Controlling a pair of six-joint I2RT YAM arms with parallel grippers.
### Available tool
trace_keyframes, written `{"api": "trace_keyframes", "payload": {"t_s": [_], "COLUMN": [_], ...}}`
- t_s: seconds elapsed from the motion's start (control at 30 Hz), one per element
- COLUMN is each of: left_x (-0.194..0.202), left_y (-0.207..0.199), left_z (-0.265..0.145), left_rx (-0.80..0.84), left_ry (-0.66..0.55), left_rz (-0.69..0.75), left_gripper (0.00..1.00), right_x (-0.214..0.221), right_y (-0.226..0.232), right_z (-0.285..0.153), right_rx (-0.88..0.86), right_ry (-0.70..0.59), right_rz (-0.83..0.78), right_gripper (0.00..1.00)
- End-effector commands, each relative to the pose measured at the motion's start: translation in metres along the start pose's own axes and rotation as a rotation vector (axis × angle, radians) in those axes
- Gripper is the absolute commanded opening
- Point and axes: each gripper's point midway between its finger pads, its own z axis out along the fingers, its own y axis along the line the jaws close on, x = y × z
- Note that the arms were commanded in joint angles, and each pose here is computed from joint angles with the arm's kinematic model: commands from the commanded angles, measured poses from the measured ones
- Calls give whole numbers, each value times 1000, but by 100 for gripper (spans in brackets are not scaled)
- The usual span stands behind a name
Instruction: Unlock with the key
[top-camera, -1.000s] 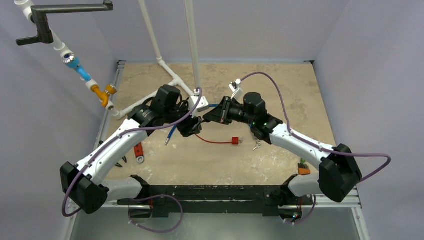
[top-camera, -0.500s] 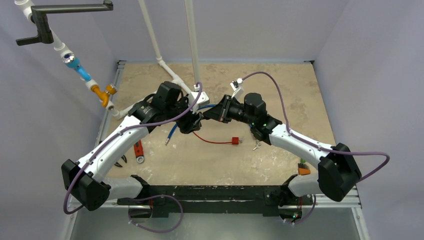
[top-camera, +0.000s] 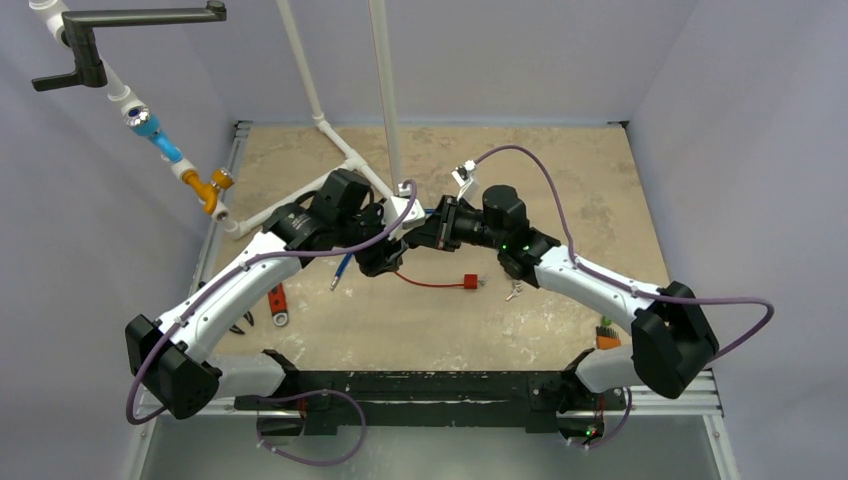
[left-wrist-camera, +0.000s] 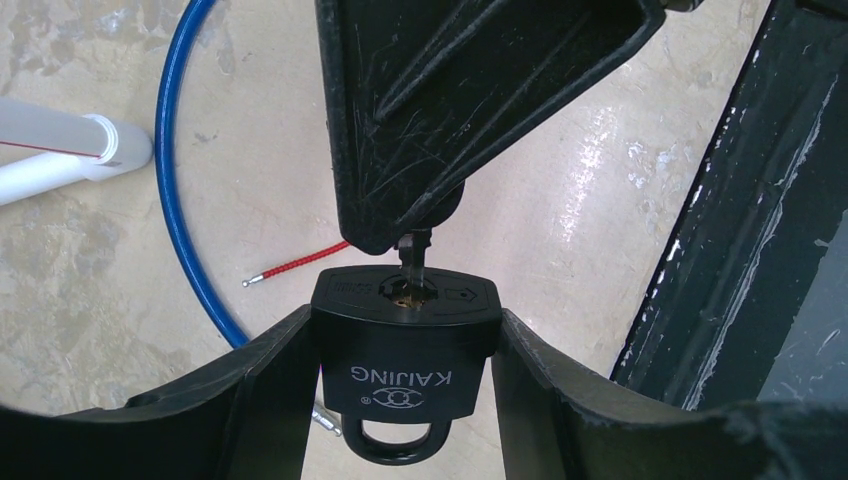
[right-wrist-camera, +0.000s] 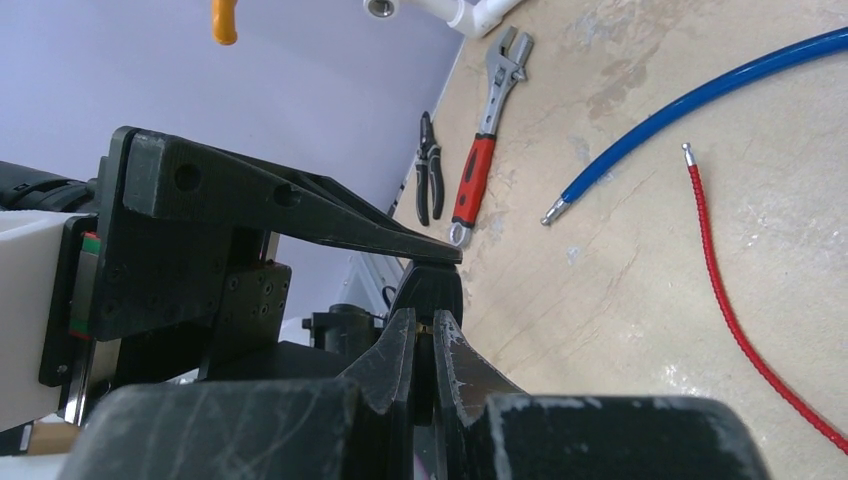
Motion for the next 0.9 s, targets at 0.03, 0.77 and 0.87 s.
{"api": "trace_keyframes", "payload": {"t_s": [0.03,0.77,0.87], "left_x": [-148,-177,-170], "left_y": [-6,6,5], "left_z": [-49,-74,-72], "left_rx": [-21,-74,-72], "left_ry": [-530,-614,-593], "left_rz": [251,219,200], "left_gripper": [0,0,0], "right_x": [32,50,44], "right_y": [23,50,48], "right_z": [1,14,9], "right_rx": [-48,-151,-99], "right_ry": [105,200,185], "right_rz": [-44,-98,-149], "right_gripper": [0,1,36]}}
